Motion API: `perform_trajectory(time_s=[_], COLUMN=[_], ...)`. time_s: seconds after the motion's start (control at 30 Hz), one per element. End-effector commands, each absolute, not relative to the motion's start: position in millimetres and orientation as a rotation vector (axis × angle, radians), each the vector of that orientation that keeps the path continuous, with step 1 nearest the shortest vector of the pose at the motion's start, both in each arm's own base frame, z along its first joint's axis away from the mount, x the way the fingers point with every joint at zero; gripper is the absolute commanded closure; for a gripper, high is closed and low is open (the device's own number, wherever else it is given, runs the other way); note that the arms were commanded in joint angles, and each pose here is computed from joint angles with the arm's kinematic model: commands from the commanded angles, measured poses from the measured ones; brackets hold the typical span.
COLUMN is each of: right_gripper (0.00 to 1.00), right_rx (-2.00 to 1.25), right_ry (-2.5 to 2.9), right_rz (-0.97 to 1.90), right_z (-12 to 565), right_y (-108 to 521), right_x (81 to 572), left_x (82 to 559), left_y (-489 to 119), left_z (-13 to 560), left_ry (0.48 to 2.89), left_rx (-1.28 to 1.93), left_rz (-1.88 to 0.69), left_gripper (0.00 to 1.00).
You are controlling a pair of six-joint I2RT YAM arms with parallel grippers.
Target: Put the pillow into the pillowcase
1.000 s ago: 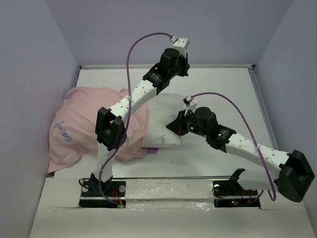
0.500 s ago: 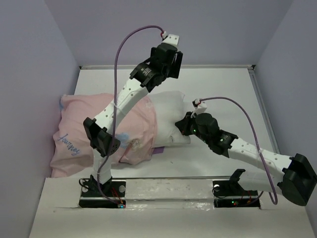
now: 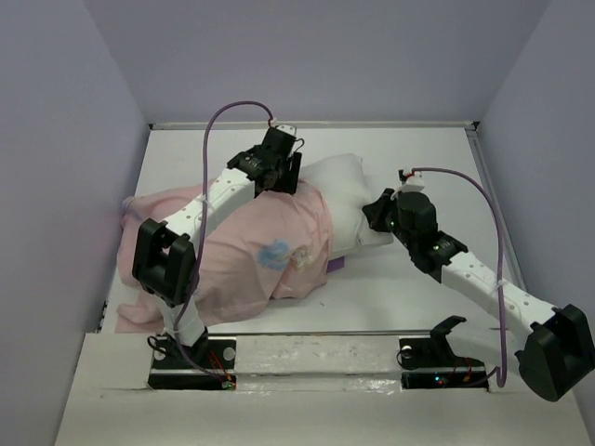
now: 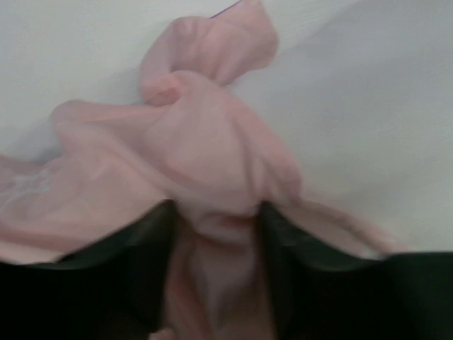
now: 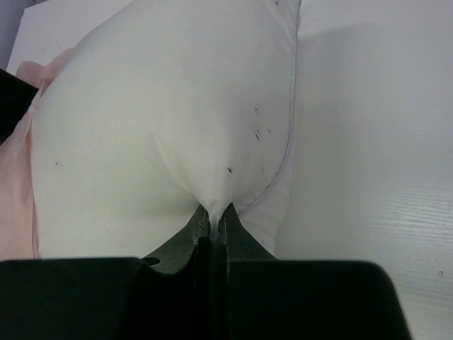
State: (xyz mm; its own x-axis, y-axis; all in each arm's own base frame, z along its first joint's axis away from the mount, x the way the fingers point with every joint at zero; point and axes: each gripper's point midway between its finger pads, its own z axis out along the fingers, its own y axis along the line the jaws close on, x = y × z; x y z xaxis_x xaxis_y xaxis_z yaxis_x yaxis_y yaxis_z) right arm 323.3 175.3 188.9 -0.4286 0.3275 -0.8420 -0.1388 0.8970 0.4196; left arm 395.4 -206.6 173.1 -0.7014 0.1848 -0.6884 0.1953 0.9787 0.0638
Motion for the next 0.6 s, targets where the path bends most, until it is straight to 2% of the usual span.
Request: perform_trajectory(time_s=[0.0,0.03,0.1,0.13,0.17,0.2,0.23,0.27,0.3,0.33,0.37,0.53,0.57], right_gripper=[1.00,1.00,1.00,1.00,1.00,1.00,1.00,1.00,1.00,1.00,1.00,1.00,1.00], right_rx=[0.091,0.084,0.079,0.082,0.088,0.094,0.100,0.108,0.110,0.105,0.113,0.222,0.230], right_ry=[1.826,1.831,1.844,1.834,1.840,1.842,1.835,1.828,1.819,1.820,1.817,1.858,1.863], right_rz=[0.650,0.675,0.719,0.722,0.710,0.695,0.684,0.675,0.675,0.680,0.674,0.604,0.612], right_z=[229,228,220,221,218,216,218,220,223,223,224,201,198], right_y=[187,190,194,192,190,187,184,182,181,183,182,171,173], right_x=[320,316,308,307,307,306,306,306,305,304,304,313,314], left_x=[418,426,452,468,472,477,482,483,485,489,497,482,478], left_y=[-291,-309,-367,-395,-413,-447,-465,-477,-489,-495,-497,-488,-479], left_z=[153,154,175,234,250,218,226,314,303,260,280,314,331], left_ry=[2.340,2.322,2.220,2.097,2.058,2.083,2.042,1.818,1.821,1.919,1.824,1.794,1.778], left_rx=[0.348,0.352,0.401,0.400,0.412,0.461,0.457,0.409,0.427,0.389,0.366,0.420,0.401], left_rz=[-0.399,-0.460,-0.564,-0.629,-0.653,-0.660,-0.685,-0.798,-0.895,-0.942,-0.959,-0.836,-0.791], left_gripper=[0.81,1.00,1.00,1.00,1.00,1.00,1.00,1.00,1.00,1.00,1.00,1.00,0.90])
